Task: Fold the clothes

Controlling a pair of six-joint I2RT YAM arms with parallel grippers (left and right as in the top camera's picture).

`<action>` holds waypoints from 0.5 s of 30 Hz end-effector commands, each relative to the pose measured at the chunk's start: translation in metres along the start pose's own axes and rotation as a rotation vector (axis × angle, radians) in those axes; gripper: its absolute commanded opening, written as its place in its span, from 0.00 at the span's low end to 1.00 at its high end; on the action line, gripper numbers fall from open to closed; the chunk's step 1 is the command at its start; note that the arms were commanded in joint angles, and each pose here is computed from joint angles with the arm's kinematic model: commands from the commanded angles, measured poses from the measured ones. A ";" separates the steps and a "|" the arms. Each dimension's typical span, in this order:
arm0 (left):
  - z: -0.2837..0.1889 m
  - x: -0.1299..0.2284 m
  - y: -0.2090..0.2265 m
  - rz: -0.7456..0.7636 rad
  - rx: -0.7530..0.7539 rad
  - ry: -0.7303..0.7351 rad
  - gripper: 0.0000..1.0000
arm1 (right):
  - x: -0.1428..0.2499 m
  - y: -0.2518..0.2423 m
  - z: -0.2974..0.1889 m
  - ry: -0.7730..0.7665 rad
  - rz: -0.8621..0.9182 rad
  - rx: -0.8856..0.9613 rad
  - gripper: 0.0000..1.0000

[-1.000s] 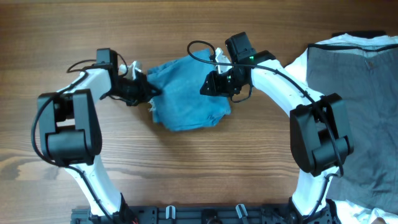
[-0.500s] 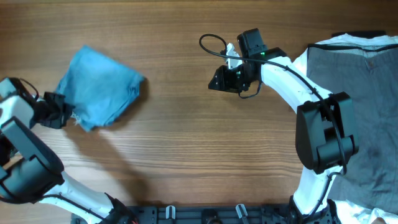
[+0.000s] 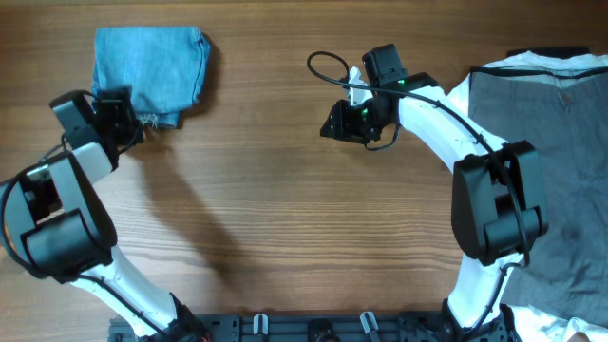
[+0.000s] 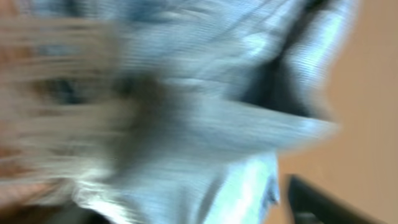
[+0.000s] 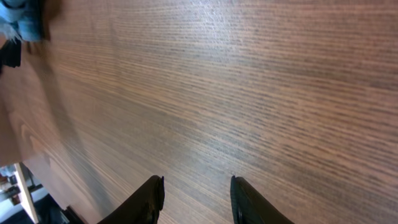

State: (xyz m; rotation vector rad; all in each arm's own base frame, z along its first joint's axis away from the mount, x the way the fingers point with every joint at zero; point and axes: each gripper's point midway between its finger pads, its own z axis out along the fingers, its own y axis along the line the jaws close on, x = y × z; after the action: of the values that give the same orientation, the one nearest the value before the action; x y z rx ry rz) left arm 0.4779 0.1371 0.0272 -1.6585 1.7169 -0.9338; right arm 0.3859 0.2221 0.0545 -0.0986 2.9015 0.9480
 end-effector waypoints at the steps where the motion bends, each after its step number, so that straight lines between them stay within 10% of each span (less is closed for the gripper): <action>1: -0.020 0.030 0.037 0.137 -0.108 0.199 1.00 | 0.007 -0.004 0.004 0.029 -0.006 0.014 0.43; 9: -0.201 0.118 -0.026 1.029 -0.091 0.357 1.00 | -0.012 0.048 -0.083 -0.198 -0.155 0.017 0.45; 15: -0.302 0.159 -0.078 1.483 0.031 0.019 1.00 | 0.010 0.115 -0.267 -0.722 -0.374 0.124 0.62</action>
State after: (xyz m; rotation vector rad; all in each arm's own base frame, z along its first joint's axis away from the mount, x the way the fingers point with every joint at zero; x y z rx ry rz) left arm 0.2943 0.0053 0.2458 -0.2148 2.3084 -0.4563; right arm 0.3687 0.1842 0.2694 -0.2155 2.3648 0.7289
